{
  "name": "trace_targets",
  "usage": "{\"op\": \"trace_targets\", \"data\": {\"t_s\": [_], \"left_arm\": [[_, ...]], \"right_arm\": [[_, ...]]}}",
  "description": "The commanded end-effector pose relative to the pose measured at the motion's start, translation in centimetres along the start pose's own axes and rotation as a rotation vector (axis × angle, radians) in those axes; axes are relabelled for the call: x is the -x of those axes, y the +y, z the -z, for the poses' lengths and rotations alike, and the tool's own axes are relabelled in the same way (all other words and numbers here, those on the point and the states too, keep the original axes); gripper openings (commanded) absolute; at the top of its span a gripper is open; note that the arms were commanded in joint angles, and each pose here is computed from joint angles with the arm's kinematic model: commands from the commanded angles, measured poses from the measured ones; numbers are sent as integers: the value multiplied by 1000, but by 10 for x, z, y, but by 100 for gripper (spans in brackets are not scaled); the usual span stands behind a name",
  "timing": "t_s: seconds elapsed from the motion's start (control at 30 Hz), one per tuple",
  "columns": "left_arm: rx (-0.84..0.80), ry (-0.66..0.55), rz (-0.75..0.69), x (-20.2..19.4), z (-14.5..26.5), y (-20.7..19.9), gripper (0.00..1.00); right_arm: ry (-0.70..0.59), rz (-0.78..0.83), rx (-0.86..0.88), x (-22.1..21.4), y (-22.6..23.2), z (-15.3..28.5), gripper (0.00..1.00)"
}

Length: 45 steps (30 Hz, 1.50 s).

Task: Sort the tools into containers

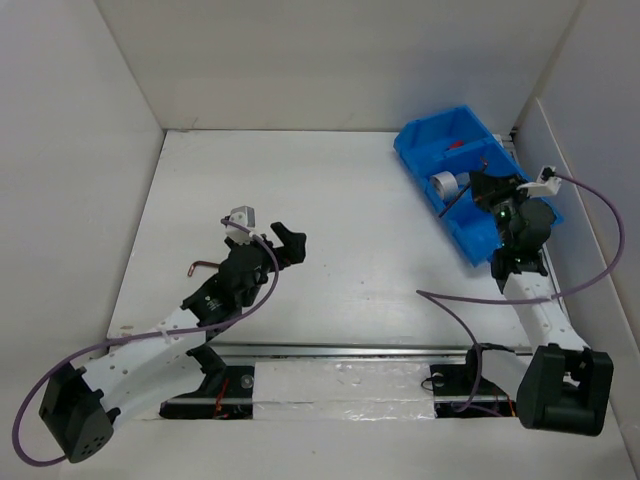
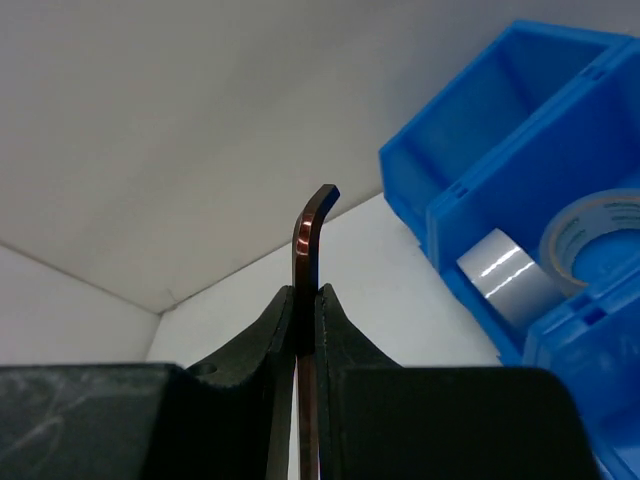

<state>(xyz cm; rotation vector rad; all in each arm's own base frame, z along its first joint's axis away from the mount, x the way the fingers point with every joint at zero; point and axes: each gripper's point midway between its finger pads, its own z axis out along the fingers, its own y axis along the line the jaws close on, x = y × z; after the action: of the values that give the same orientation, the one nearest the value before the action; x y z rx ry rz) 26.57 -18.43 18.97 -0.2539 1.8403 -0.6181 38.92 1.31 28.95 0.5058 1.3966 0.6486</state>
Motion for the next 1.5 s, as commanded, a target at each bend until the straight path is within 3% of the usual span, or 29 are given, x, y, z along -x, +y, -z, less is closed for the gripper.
{"op": "trace_targets", "data": {"t_s": [0.0,0.27,0.8,0.9,1.03,1.13,1.47], "left_arm": [[-11,-79,60,20,3,-5,99],[9,-77,67,18,5,0,99],[3,-80,66,21,4,-3,99],[1,-79,67,21,4,-3,99],[2,-69,66,16,4,-1,99],[-1,-74,70,17,4,-2,99],[36,-51,59,7,-6,3,99]], "right_arm": [[3,29,-164,4,-42,7,0],[-100,17,-349,35,-131,18,0],[-71,-23,-447,27,-183,5,1],[-86,-37,-455,26,-189,3,8],[-101,-52,-442,25,-186,-7,25],[-72,-58,-432,21,-184,-14,33],[-116,-24,-380,40,-152,-15,41]]}}
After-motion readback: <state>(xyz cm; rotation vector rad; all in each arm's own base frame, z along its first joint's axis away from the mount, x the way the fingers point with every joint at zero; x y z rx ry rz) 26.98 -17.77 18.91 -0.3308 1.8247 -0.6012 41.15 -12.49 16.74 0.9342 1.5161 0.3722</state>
